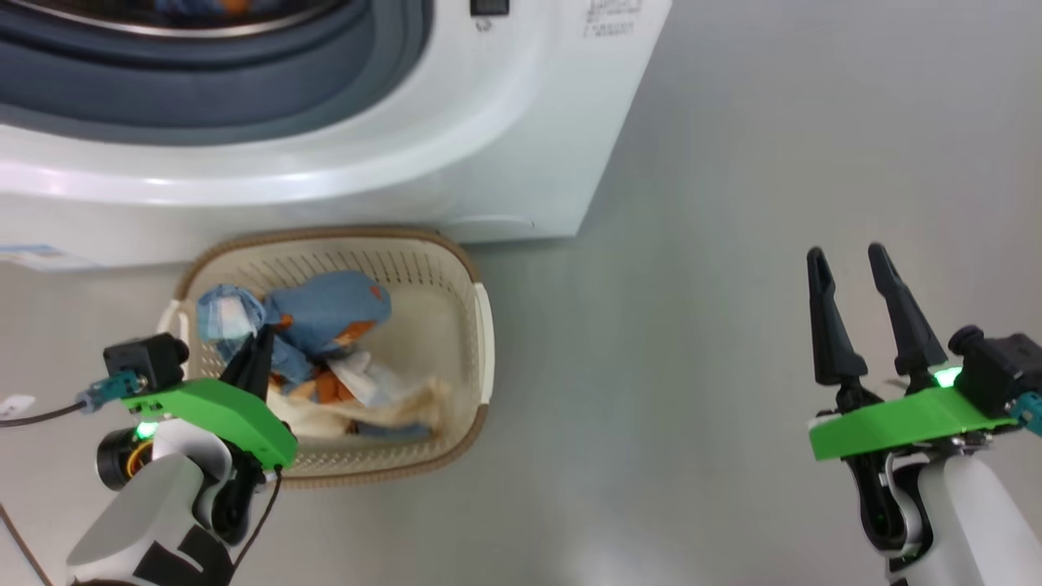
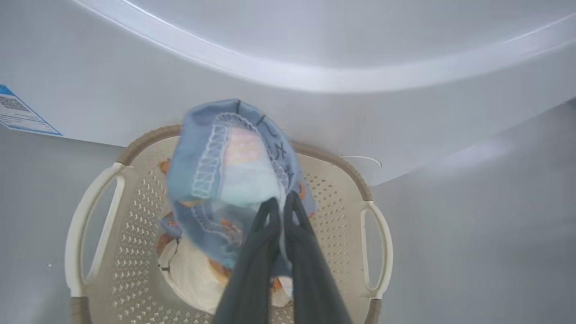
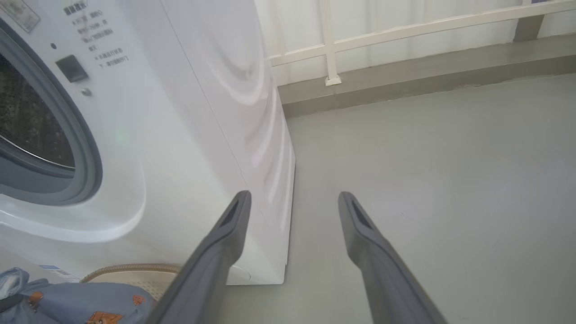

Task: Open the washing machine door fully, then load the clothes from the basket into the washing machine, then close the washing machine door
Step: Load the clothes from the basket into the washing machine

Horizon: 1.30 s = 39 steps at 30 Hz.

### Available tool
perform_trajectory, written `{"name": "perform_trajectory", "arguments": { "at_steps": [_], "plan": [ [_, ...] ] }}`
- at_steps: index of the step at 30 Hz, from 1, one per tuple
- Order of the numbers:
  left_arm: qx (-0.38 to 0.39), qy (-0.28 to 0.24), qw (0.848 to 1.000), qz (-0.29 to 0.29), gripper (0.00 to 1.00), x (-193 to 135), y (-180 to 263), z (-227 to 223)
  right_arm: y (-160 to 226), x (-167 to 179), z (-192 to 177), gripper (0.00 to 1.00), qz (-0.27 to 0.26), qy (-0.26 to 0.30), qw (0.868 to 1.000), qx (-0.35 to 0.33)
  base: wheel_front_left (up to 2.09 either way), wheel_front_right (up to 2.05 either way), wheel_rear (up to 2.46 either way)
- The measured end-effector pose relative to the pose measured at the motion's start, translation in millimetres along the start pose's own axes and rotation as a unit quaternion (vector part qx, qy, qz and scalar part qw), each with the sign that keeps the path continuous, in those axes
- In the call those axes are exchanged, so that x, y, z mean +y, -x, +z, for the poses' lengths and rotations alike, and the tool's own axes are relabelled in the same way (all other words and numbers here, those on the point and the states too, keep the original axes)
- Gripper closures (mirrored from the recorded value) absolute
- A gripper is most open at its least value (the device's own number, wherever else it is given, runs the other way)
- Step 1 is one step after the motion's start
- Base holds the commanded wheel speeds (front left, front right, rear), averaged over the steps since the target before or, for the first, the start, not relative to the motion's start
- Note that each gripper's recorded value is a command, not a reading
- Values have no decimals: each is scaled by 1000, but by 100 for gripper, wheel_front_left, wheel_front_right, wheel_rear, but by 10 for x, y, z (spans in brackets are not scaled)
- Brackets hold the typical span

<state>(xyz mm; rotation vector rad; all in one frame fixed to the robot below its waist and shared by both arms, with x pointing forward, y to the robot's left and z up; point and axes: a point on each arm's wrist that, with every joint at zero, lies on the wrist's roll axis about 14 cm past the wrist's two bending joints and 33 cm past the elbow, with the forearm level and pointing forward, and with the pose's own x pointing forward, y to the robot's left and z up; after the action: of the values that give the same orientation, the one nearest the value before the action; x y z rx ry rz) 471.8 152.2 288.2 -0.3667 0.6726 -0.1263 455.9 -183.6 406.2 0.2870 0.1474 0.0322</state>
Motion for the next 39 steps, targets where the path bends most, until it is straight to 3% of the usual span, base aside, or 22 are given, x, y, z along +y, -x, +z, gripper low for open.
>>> {"name": "perform_trajectory", "arguments": {
  "at_steps": [8, 20, 39],
  "plan": [
    [-71, -5, 997, -26, 100, -141, 275, 468, 175, 74, 156, 0, 11, 4, 1000, -13, 0, 0, 0],
    [-189, -40, 980, -40, 100, -207, 898, 955, 488, 121, 331, 0, 15, 6, 999, -30, 0, 0, 0],
    [-275, -55, 960, -1, 100, -158, 1641, 797, 707, 104, 382, 0, 12, 7, 999, -36, 0, 0, 0]
  ]
}}
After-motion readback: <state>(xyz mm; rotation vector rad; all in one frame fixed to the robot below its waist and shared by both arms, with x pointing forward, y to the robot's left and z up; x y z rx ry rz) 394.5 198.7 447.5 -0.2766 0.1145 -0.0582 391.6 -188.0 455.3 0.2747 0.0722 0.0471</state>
